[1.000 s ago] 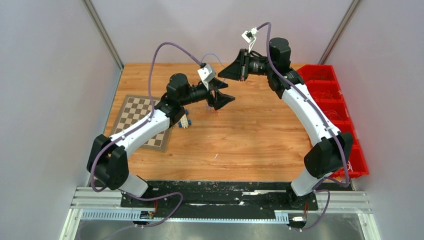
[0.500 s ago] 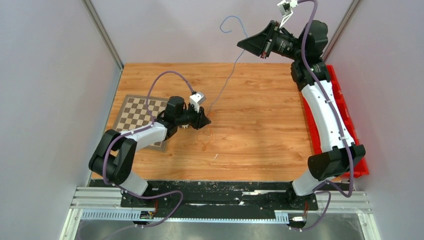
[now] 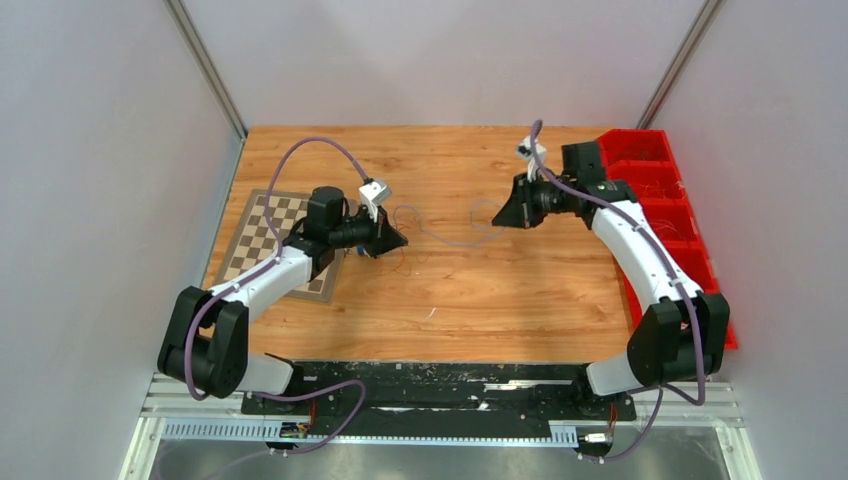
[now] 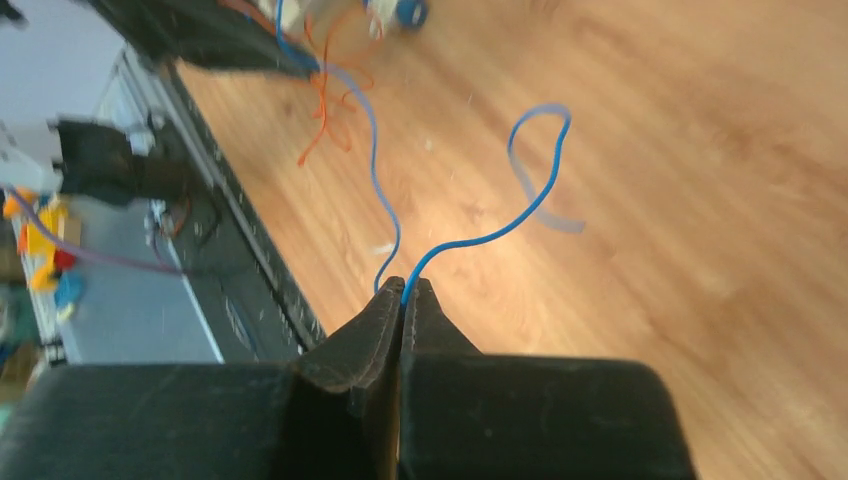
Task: Untangle the cables
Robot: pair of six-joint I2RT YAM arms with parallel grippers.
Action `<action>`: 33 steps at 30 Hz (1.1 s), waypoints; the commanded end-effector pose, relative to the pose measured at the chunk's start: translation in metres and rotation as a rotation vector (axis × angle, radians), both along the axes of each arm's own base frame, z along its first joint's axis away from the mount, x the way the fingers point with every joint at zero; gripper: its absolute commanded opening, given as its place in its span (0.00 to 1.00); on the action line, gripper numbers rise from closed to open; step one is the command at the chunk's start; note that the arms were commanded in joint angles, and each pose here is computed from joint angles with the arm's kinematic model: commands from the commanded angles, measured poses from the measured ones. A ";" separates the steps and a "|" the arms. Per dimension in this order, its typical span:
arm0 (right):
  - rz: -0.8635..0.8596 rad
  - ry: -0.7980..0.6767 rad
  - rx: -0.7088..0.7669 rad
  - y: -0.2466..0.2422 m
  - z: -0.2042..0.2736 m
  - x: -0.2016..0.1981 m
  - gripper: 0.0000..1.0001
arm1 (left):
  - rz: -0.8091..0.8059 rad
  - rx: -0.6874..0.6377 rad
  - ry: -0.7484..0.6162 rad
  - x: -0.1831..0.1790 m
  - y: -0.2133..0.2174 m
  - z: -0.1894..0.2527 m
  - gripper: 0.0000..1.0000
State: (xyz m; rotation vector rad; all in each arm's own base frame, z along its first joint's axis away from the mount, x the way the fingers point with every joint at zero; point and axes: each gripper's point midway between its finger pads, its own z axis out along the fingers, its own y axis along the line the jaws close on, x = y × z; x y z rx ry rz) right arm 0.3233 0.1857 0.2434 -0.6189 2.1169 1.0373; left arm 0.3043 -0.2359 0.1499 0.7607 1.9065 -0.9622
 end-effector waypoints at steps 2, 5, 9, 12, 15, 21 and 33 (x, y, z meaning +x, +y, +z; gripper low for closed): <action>0.255 -0.139 -0.044 0.036 0.004 -0.031 0.00 | -0.176 -0.080 -0.010 -0.017 -0.034 0.034 0.00; 0.342 -0.202 -0.031 0.061 0.014 -0.034 0.02 | -0.237 -0.101 -0.044 -0.022 -0.048 0.048 0.00; 0.409 -0.199 0.028 0.087 0.023 -0.034 0.11 | -0.314 -0.135 -0.076 -0.031 -0.059 0.059 0.00; 0.420 -0.174 0.069 0.097 0.028 -0.031 0.21 | -0.383 -0.167 -0.145 -0.043 -0.064 0.073 0.00; 0.425 -0.152 0.094 0.102 0.031 -0.027 0.33 | -0.436 -0.167 -0.222 -0.054 -0.067 0.082 0.00; 0.461 -0.145 0.129 0.112 0.037 -0.030 0.45 | -0.507 -0.142 -0.294 -0.069 -0.070 0.085 0.00; 0.532 -0.227 0.089 0.135 0.023 -0.041 0.66 | -0.601 -0.142 -0.292 -0.091 -0.072 0.088 0.00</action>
